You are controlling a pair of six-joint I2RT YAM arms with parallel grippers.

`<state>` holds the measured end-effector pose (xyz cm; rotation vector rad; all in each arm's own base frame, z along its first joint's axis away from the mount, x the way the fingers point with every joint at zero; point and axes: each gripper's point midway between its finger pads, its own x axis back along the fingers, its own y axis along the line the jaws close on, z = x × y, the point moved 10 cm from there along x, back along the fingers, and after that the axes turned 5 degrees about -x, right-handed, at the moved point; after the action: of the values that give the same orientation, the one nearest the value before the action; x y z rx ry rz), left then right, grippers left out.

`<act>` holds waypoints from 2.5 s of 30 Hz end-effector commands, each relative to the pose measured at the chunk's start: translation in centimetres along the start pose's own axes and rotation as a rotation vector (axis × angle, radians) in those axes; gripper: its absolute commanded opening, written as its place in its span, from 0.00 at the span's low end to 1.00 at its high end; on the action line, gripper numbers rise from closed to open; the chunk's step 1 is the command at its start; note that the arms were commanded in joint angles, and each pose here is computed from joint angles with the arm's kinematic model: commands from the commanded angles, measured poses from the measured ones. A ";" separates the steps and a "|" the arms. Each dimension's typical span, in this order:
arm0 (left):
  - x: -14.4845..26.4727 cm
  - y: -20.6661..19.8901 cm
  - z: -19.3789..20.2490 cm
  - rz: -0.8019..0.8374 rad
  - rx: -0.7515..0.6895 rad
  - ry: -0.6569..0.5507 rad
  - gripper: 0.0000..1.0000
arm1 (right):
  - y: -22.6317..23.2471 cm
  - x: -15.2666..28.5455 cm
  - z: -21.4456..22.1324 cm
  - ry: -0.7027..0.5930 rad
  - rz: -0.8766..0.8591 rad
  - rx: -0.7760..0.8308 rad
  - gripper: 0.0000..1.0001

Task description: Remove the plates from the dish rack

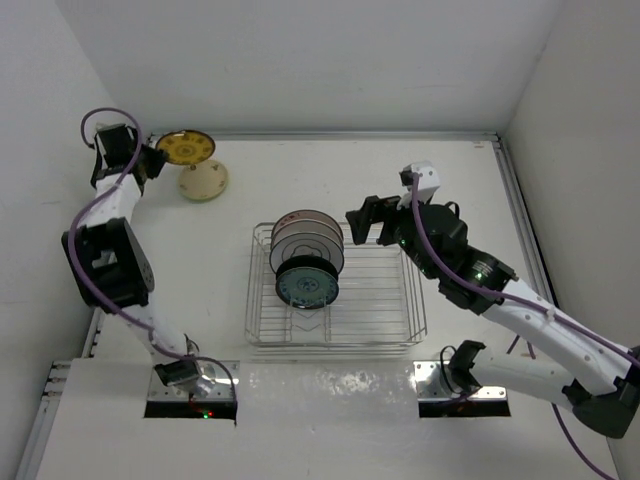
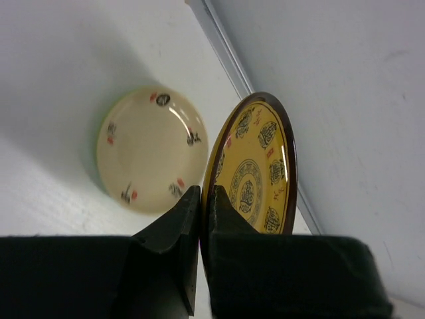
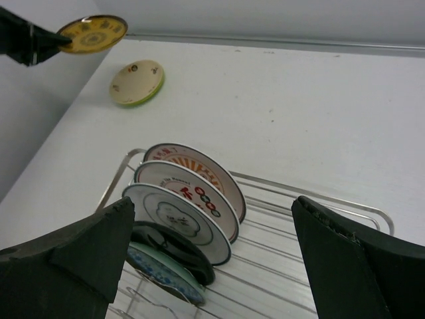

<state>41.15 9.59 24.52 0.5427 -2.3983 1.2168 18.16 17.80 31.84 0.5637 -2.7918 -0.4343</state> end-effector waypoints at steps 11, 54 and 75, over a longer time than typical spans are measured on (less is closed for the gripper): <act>-8.5 1.0 -0.7 -0.088 -0.033 0.011 0.04 | -1.3 -0.2 1.8 0.050 0.032 0.116 0.99; 20.1 -2.2 3.5 0.228 -0.495 -0.060 1.00 | 5.9 -5.0 8.8 0.420 -0.744 0.819 0.68; 22.5 4.1 11.2 0.348 -0.611 -0.017 1.00 | 3.9 -6.9 11.5 0.589 -0.858 0.917 0.53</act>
<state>17.65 -0.93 25.72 -0.0093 -2.7005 0.5568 19.10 25.99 20.73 1.6676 -1.9055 0.8085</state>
